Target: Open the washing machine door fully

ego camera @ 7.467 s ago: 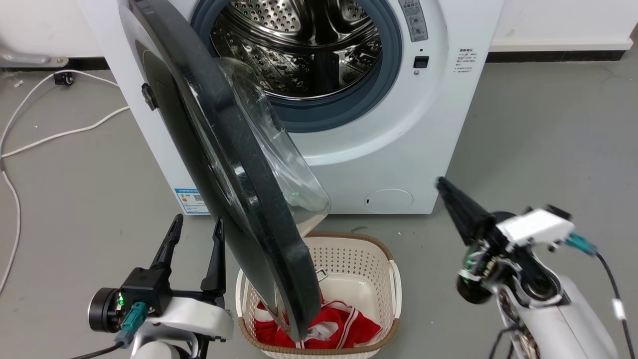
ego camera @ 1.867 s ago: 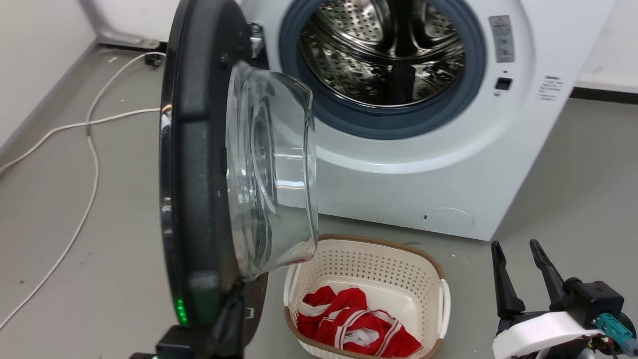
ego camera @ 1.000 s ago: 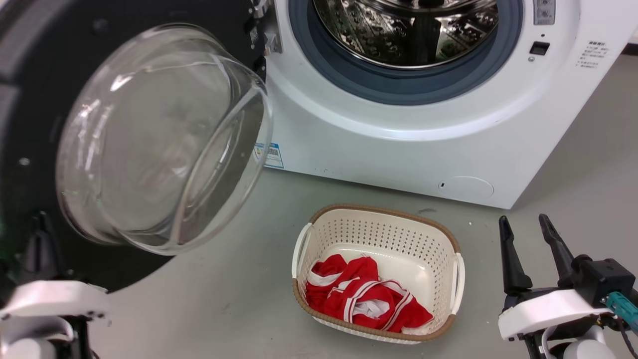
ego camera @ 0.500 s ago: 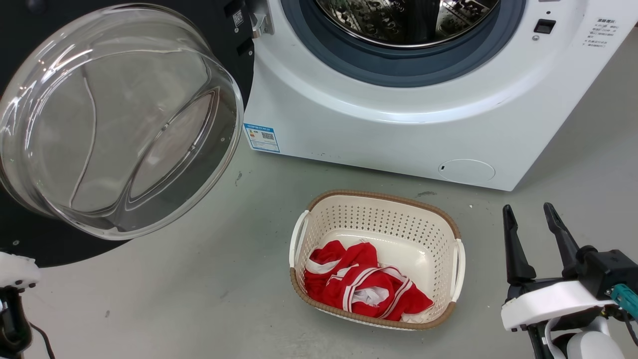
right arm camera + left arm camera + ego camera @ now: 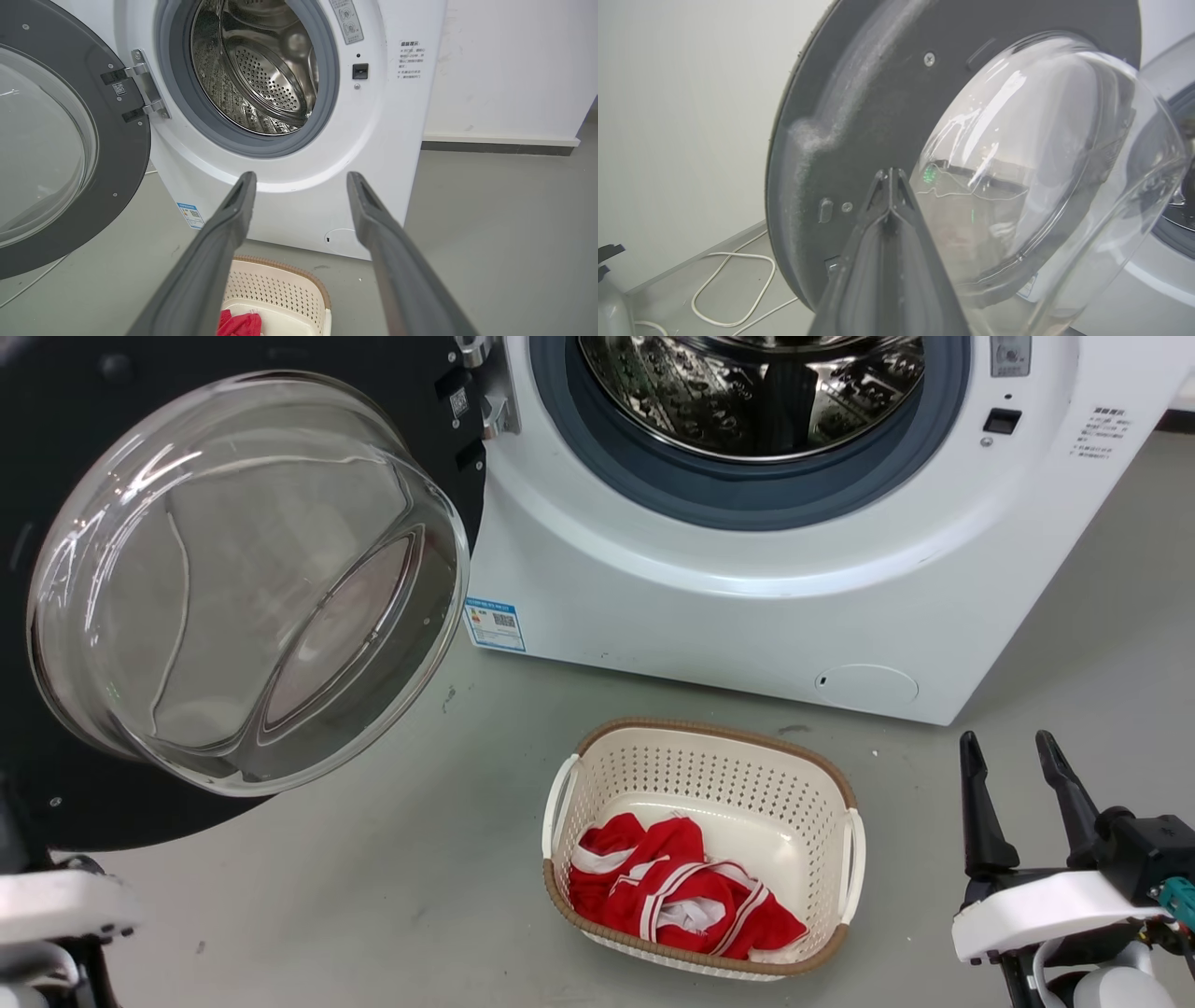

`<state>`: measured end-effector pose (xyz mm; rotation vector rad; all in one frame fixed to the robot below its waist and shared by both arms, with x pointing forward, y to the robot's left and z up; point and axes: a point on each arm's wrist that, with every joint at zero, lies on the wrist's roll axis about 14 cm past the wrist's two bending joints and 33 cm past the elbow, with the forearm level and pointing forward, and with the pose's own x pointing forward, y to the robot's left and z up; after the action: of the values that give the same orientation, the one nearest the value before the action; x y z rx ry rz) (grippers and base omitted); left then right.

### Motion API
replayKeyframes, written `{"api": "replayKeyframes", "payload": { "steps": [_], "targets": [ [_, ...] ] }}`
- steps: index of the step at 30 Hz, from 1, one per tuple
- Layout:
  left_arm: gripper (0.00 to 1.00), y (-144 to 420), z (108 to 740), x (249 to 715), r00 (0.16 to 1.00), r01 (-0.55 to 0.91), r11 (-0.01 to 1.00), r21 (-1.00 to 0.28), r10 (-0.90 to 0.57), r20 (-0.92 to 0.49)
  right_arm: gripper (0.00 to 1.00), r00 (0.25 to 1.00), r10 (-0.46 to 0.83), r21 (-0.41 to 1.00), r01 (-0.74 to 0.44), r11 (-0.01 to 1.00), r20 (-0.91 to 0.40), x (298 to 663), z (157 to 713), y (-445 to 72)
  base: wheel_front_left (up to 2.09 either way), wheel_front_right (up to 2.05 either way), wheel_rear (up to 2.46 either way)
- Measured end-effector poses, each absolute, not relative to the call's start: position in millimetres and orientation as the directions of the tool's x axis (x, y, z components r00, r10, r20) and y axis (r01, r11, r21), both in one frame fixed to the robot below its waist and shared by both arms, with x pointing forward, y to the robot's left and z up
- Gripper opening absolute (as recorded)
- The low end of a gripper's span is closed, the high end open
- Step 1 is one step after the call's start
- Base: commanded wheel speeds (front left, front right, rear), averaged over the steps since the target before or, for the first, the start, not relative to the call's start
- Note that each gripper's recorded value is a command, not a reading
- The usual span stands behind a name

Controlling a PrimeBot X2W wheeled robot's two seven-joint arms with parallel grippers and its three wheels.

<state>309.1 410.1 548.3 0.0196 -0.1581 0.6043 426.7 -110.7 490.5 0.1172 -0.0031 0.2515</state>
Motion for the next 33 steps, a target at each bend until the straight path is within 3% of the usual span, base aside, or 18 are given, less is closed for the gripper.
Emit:
{"api": "replayKeyframes", "payload": {
  "steps": [6, 7, 8, 9, 21, 33],
  "targets": [
    [0.00, 371.1, 539.6, 295.4, 0.843, -0.518, 0.855, -0.036, 0.517, 0.152, 1.00, 0.968, 0.248, 0.105, -0.250, 0.963, 0.036, 420.4, 499.2, -111.6, 0.00, 0.00, 0.00],
    [0.22, 365.1, 536.9, 294.0, 0.848, -0.509, 0.859, -0.043, 0.510, 0.145, 1.00, 0.968, 0.248, 0.104, -0.250, 0.963, 0.038, 419.3, 500.2, -111.8, 0.00, 0.00, 0.00],
    [0.67, 358.3, 535.4, 293.6, 0.853, -0.499, 0.865, -0.050, 0.501, 0.143, 1.00, 0.968, 0.248, 0.102, -0.251, 0.963, 0.040, 418.4, 501.4, -111.6, 0.00, 0.00, 0.00],
    [1.00, 352.7, 534.1, 293.7, 0.859, -0.489, 0.870, -0.056, 0.492, 0.141, 1.00, 0.968, 0.249, 0.100, -0.252, 0.963, 0.044, 417.5, 502.7, -111.7, 0.00, 0.00, 0.00],
    [1.00, 258.9, 535.8, 330.1, 0.959, -0.221, 0.973, -0.068, 0.230, 0.165, 1.00, 0.973, 0.226, 0.087, -0.230, 0.969, 0.054, 402.8, 509.1, -121.9, 0.00, 0.00, 0.00],
    [1.00, 183.6, 543.5, 378.2, 0.981, 0.024, 0.999, -0.039, -0.016, 0.192, 1.00, 0.988, 0.133, 0.050, -0.137, 0.989, 0.080, 384.5, 522.1, -157.0, 0.00, 0.00, 0.00]
  ]
}}
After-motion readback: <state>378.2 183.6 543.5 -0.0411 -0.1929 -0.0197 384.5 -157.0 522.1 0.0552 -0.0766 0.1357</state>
